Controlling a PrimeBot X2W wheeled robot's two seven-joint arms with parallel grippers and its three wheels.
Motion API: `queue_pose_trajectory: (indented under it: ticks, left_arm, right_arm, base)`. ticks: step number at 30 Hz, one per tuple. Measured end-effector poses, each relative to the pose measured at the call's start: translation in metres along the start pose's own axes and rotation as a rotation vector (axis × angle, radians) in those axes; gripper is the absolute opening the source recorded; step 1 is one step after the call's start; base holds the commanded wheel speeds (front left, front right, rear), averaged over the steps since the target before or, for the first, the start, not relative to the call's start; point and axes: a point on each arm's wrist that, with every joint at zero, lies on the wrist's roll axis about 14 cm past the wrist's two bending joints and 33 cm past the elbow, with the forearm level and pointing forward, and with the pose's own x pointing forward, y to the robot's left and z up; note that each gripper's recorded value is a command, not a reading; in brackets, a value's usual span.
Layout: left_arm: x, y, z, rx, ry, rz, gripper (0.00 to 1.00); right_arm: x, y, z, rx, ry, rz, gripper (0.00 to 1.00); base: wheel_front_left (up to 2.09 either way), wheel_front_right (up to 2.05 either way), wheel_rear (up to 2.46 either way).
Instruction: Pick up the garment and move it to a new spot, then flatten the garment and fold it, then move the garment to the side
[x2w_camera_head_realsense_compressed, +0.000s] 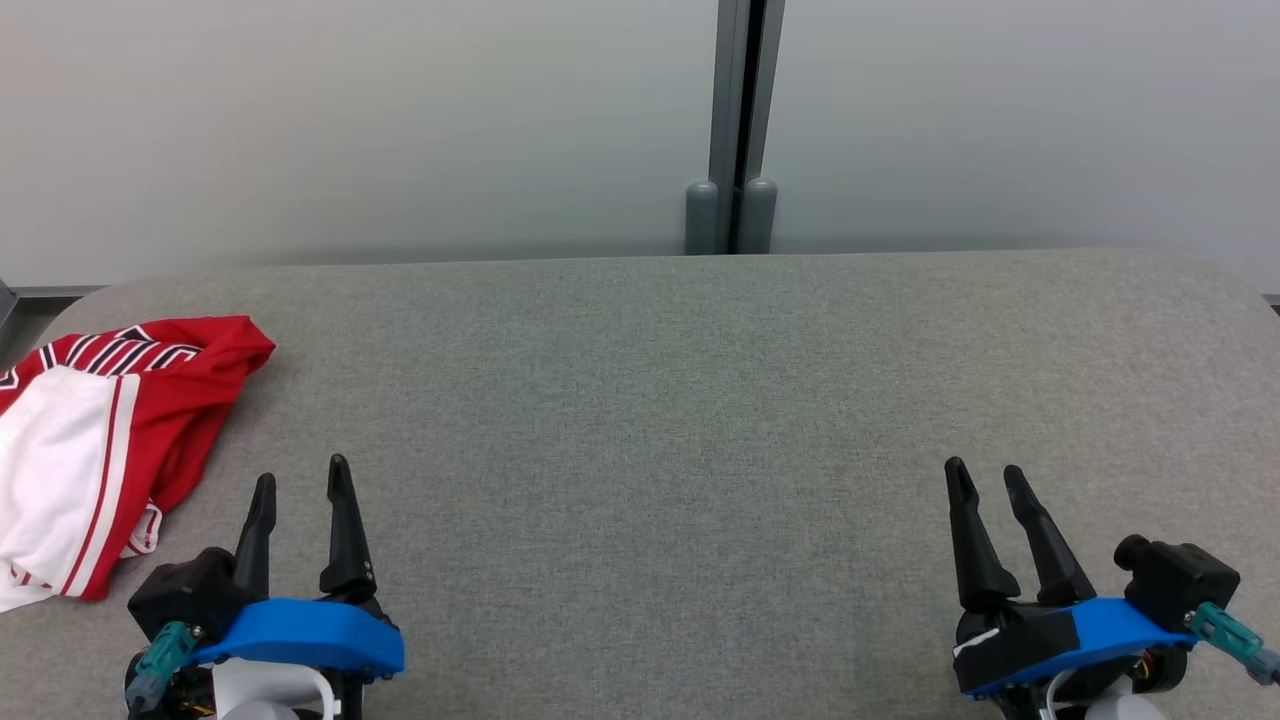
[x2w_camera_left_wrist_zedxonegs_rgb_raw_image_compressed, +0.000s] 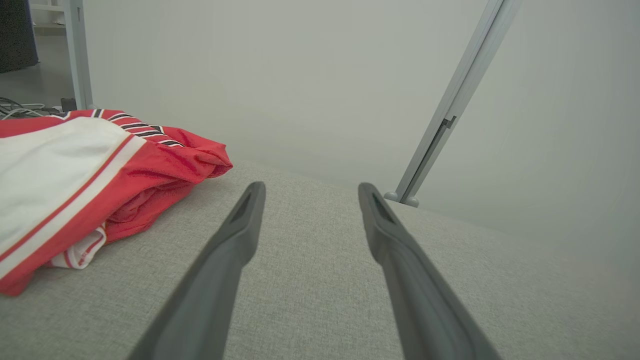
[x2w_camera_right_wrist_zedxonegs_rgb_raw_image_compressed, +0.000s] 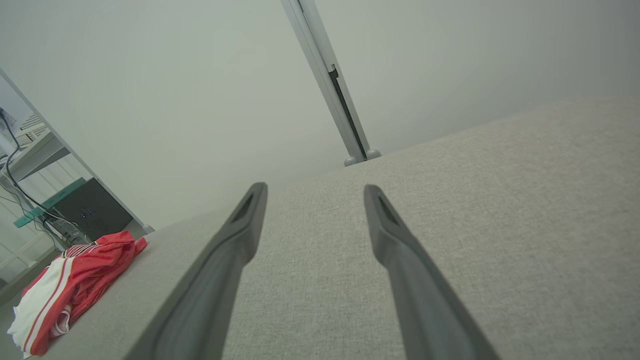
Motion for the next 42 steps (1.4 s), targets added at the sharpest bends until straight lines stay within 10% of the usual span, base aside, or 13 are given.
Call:
queue_pose_trajectory:
  ticks: [42]
  left_arm:
    - [-0.008,0.012,-0.011,0.278,0.009,-0.008,1.0]
  right_arm:
    - [0.004,0.008,-0.011,-0.337,0.017,0.073,1.0]
  base:
    - [0.0,0.0,0.0]
